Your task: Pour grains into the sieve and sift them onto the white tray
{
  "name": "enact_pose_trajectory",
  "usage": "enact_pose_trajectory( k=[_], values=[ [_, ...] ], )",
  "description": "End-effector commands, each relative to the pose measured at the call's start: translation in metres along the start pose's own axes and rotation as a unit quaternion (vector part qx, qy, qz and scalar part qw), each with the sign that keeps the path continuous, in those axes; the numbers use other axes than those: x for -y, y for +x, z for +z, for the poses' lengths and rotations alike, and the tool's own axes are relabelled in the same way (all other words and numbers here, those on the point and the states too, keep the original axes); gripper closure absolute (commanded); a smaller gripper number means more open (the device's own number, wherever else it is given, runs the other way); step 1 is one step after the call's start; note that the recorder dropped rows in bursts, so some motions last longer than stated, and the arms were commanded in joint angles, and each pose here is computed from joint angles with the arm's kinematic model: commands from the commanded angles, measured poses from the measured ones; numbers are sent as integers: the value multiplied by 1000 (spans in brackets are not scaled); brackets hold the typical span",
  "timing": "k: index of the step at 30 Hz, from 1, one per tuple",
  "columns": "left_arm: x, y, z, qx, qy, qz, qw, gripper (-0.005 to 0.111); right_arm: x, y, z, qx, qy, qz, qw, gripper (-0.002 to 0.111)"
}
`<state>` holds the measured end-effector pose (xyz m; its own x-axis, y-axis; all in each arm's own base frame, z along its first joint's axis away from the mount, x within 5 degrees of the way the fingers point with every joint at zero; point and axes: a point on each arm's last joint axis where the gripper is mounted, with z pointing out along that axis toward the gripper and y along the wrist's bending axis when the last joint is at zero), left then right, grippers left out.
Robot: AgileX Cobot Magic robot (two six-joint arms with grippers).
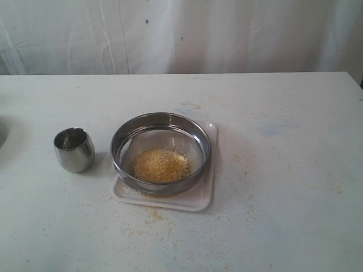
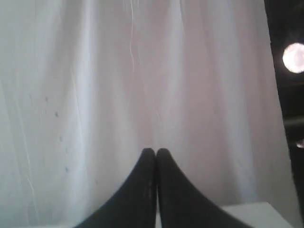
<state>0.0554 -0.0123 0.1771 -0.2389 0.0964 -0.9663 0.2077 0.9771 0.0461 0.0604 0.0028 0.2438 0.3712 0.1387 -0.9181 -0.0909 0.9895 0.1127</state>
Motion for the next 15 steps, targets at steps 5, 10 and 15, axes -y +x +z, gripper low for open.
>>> enact_pose_trajectory(
  k=[5,10,15],
  values=[
    [1,0,0,4,3,-4,1000,107,-4,1,3,-47,-6,245,968,108],
    [1,0,0,4,3,-4,1000,107,-8,-29,19,-96,5,213,972,108],
    [1,0,0,4,3,-4,1000,107,-15,-54,63,-174,10,194,965,108]
  ],
)
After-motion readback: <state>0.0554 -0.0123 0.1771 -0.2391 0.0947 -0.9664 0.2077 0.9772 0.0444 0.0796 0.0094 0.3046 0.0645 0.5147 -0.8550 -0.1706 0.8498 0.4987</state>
